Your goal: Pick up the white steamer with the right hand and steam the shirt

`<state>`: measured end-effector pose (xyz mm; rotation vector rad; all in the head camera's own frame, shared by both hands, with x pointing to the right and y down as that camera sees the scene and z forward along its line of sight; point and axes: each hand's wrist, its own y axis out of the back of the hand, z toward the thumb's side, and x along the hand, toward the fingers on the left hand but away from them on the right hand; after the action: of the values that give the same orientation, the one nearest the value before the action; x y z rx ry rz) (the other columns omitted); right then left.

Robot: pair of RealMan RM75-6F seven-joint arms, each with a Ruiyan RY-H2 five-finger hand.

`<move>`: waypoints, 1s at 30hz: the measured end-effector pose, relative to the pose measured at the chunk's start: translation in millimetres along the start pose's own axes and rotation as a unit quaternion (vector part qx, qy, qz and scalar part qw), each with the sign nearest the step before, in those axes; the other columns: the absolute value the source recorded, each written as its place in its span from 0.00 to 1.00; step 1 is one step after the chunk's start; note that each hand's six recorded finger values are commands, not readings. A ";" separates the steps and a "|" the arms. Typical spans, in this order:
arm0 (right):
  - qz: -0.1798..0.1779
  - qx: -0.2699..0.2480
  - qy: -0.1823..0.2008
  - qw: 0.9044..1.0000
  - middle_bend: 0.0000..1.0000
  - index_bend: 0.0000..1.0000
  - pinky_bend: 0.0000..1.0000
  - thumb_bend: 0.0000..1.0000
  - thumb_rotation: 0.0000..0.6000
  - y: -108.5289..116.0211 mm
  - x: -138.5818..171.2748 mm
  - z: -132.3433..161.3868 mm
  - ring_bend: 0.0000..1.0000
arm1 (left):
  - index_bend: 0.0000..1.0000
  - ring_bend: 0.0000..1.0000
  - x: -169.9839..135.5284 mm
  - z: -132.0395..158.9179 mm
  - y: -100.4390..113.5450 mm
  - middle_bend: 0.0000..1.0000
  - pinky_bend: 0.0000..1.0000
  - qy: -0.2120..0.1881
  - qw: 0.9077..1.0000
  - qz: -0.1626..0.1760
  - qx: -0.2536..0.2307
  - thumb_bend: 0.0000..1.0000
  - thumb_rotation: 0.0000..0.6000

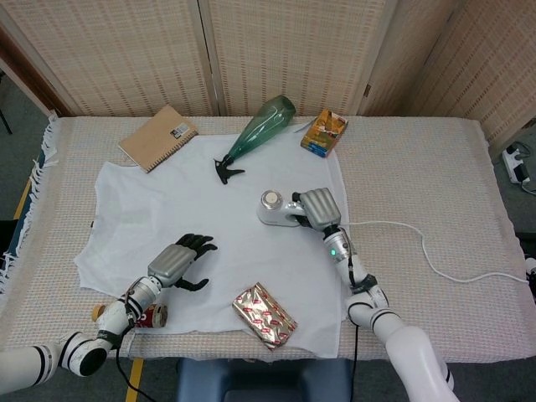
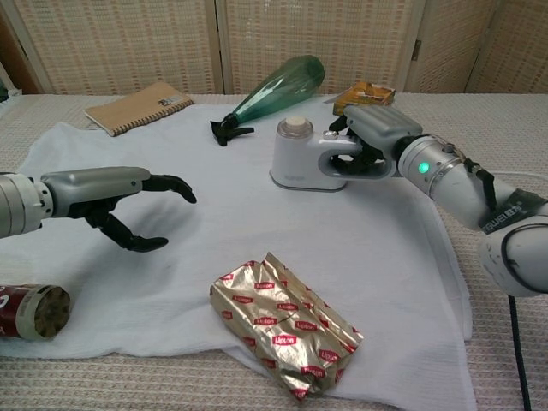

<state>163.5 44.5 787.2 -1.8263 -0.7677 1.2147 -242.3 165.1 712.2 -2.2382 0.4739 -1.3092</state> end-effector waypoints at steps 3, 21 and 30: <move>0.000 0.008 -0.018 1.000 0.89 0.83 0.88 0.71 1.00 2.9 2.0 -17.0 0.81 | 0.19 0.00 0.6 0.4 -1.1 0.08 0.00 -0.001 1.000 -0.001 0.000 0.39 0.72; -0.026 0.015 -0.122 0.992 0.89 0.83 0.88 0.71 1.00 31.1 31.5 -119.8 0.81 | 0.19 0.00 -0.5 7.9 7.8 0.08 0.00 -0.010 1.000 0.013 0.007 0.39 0.72; -0.066 -0.020 -0.130 0.989 0.89 0.82 0.88 0.71 1.00 49.3 71.8 -158.2 0.78 | 0.20 0.00 -15.4 0.1 25.6 0.08 0.00 0.000 0.998 0.064 -0.025 0.39 0.72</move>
<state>339.4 33.9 747.6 -1.6377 -1.0485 1.3736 -250.7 152.4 686.5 -2.2084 0.6458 -1.2445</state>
